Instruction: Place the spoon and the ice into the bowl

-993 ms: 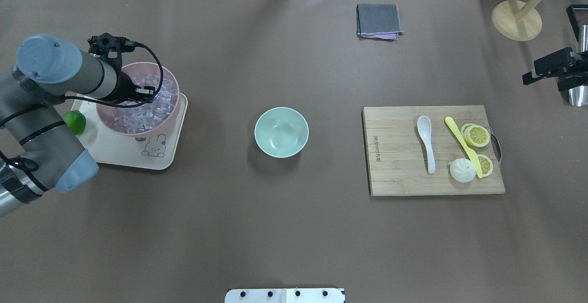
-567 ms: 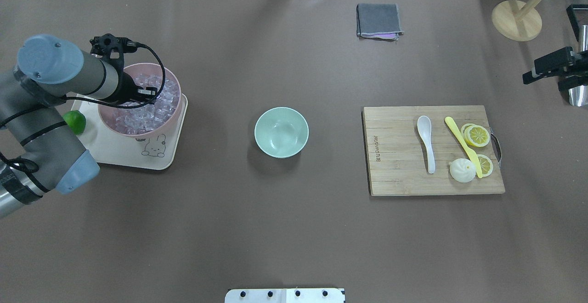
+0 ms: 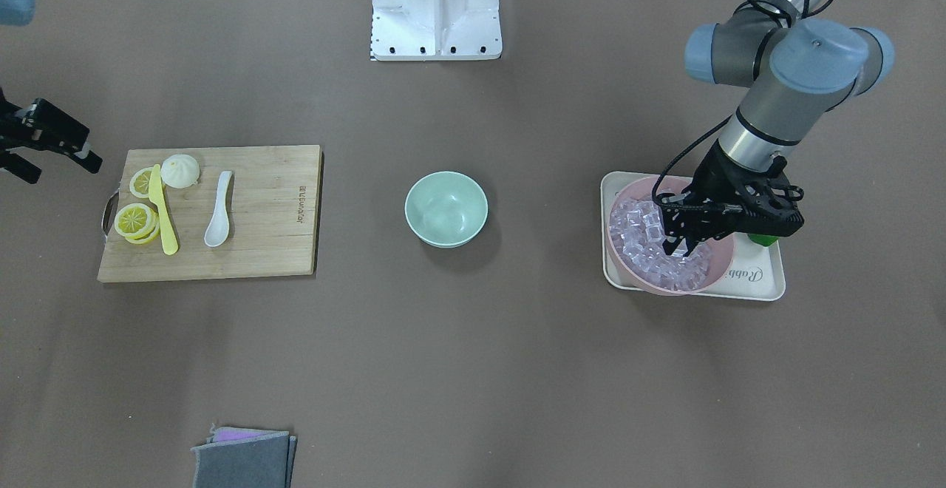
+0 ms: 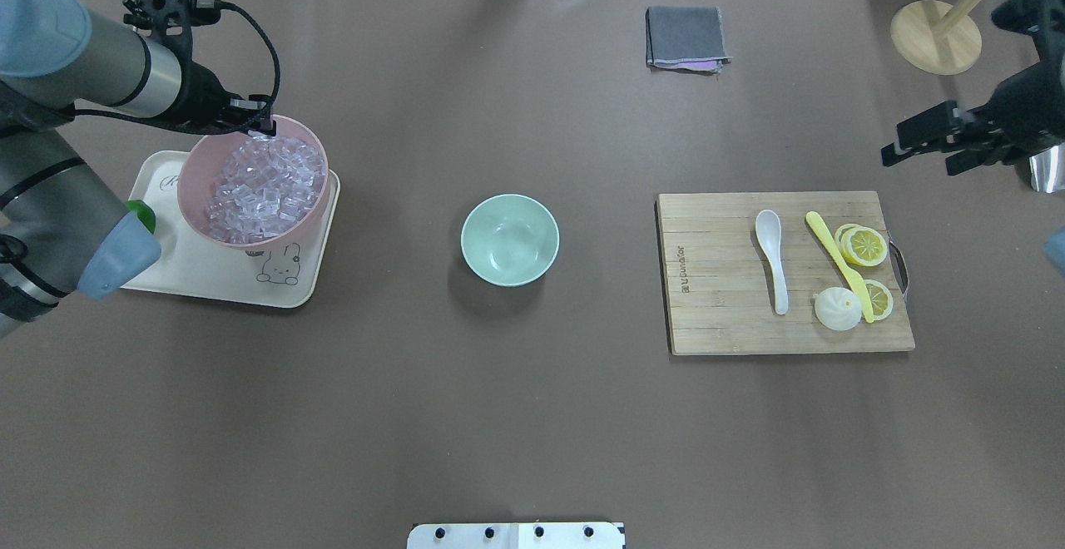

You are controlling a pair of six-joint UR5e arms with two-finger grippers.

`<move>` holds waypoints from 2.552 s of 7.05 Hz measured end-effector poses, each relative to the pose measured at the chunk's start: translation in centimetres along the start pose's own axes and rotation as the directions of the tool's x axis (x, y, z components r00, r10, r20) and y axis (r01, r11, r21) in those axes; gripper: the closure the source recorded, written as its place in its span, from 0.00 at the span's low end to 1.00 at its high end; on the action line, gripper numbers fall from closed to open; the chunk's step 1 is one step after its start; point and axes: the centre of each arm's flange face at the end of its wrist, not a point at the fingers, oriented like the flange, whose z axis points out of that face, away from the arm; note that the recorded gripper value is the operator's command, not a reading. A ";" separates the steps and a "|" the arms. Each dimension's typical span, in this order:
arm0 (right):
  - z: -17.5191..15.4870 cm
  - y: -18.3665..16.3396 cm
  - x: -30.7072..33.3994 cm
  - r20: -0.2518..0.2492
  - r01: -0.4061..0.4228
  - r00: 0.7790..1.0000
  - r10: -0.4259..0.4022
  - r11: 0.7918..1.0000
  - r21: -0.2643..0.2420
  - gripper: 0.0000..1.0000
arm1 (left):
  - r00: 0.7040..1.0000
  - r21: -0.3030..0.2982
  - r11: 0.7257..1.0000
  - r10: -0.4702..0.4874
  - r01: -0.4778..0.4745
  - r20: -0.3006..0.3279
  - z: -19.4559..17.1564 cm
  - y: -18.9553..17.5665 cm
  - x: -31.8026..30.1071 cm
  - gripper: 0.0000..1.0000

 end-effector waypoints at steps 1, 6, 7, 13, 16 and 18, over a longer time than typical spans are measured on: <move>2.9 1.0 -2.9 -0.029 -0.009 1.000 0.009 1.000 -0.003 0.00 | 0.998 0.018 0.998 -0.053 0.054 -0.037 -1.1 -0.8 2.4 1.00; 12.5 6.5 -9.1 -0.133 0.060 0.989 -0.062 0.998 -0.024 0.07 | 0.973 0.058 0.978 -0.193 0.201 -0.124 0.1 2.4 13.8 1.00; 13.3 6.7 -8.6 -0.145 0.074 0.986 -0.078 0.997 -0.036 0.08 | 0.971 0.065 0.975 -0.203 0.212 -0.127 0.9 3.9 15.4 1.00; 18.4 6.2 -6.6 -0.168 0.123 0.977 -0.135 0.989 -0.078 0.26 | 0.969 0.073 0.973 -0.207 0.218 -0.137 3.6 10.0 21.0 1.00; 19.4 5.7 -6.6 -0.178 0.135 0.973 -0.145 0.989 -0.066 0.89 | 0.969 0.073 0.973 -0.208 0.218 -0.131 4.1 10.5 20.9 1.00; 19.0 5.6 -6.5 -0.174 0.135 0.974 -0.143 0.989 -0.061 1.00 | 0.970 0.073 0.973 -0.208 0.218 -0.130 4.1 10.6 20.9 1.00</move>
